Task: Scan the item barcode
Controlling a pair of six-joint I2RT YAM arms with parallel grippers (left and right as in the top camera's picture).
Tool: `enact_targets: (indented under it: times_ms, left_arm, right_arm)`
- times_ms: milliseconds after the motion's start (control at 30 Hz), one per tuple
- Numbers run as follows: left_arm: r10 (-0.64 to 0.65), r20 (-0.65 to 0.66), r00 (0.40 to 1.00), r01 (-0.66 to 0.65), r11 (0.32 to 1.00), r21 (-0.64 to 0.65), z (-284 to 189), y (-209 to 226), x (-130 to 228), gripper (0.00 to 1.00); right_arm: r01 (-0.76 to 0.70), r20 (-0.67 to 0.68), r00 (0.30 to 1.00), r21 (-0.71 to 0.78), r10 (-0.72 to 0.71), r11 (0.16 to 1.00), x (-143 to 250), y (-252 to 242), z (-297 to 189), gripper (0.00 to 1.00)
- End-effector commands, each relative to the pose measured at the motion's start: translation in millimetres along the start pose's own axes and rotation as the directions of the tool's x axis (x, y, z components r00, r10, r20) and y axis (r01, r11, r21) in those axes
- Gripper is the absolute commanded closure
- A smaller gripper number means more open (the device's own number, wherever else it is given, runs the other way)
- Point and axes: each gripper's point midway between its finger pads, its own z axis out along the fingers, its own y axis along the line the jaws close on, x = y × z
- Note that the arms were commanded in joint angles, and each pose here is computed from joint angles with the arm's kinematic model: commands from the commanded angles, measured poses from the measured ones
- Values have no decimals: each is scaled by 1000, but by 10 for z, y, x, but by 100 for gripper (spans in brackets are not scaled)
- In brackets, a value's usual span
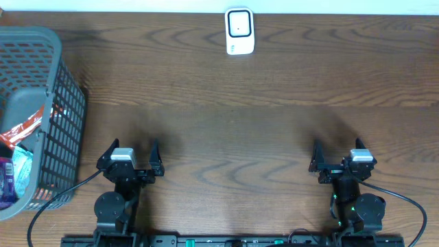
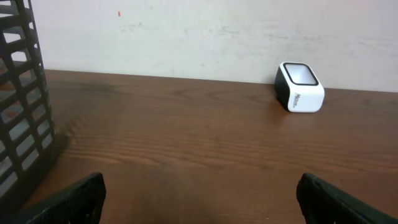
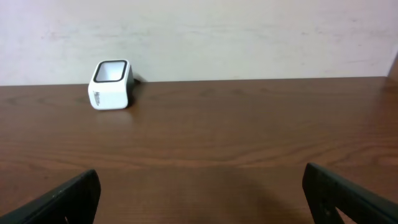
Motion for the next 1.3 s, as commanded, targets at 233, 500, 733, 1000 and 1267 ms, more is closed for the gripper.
enact_targets:
  times_ms: [233, 500, 733, 1000, 1267]
  left_arm:
    - [0, -48, 999, -1, 999, -32, 5, 59, 157, 2]
    - [0, -48, 999, -1, 999, -32, 5, 59, 157, 2]
    - [0, -48, 999, -1, 999, -32, 5, 59, 157, 2]
    - [0, -48, 999, -1, 999, -32, 5, 59, 157, 2]
    - [-203, -75, 976, 211, 969, 127, -11, -238, 140, 2]
  right_arm:
    - [-13, 0, 1000, 5, 13, 1000, 5, -14, -2, 1]
    - [-13, 0, 1000, 5, 13, 1000, 5, -14, -2, 1]
    - [-13, 0, 1000, 5, 13, 1000, 5, -14, -2, 1]
    - [-13, 0, 1000, 5, 13, 1000, 5, -14, -2, 1]
    - [-13, 0, 1000, 5, 13, 1000, 5, -14, -2, 1]
